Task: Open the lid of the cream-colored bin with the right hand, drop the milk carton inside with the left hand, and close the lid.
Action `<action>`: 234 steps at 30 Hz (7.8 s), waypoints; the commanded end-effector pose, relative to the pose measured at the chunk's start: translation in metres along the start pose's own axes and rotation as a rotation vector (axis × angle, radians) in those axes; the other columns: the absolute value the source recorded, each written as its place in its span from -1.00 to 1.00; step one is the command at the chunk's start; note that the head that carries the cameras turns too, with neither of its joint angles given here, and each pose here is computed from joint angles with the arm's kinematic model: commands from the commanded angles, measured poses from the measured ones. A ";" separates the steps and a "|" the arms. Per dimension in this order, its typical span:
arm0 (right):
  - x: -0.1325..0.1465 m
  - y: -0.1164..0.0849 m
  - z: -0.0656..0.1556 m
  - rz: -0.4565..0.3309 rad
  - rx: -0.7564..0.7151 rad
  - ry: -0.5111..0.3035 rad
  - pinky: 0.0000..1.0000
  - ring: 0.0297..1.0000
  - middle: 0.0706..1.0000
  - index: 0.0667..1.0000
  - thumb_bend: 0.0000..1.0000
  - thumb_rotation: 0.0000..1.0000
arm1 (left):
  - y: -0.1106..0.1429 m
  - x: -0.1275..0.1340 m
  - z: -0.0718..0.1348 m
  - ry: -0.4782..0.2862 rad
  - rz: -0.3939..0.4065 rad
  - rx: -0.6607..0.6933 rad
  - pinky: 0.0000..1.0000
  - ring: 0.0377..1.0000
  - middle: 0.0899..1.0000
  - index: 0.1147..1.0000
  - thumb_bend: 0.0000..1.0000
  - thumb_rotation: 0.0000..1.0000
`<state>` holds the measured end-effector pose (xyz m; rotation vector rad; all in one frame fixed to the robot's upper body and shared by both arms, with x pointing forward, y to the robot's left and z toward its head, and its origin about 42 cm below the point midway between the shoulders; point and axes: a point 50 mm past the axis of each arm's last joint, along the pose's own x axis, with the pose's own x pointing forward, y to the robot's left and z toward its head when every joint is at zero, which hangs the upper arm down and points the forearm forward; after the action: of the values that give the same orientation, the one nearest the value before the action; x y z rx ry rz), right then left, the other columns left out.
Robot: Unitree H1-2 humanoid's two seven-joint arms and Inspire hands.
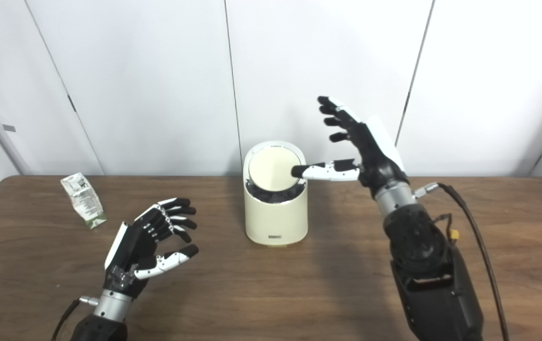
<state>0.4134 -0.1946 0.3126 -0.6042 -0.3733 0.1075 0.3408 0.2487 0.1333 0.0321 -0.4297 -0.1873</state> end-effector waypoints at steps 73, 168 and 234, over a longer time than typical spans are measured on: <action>0.043 0.051 0.007 0.000 -0.719 -0.030 0.97 0.90 0.86 0.95 0.70 -0.36 | -0.006 -0.011 -0.005 0.022 -0.006 -0.023 -0.06 0.22 0.39 0.47 0.31 -1.00; -0.148 0.033 -0.114 -0.100 0.224 0.020 0.14 0.55 0.75 0.79 0.67 -0.31 | 0.169 0.063 0.144 -0.153 0.326 0.628 0.42 0.66 0.70 0.64 0.76 -0.77; -0.167 0.012 -0.132 -0.040 0.210 0.025 0.14 0.51 0.77 0.75 0.70 -0.23 | 0.197 0.043 0.001 0.124 0.631 0.442 0.48 0.47 0.49 0.50 0.95 -0.53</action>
<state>0.3058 -0.2844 0.1376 -0.3807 -0.2611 0.1028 0.3978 0.4290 0.1353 0.3440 -0.2304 0.4980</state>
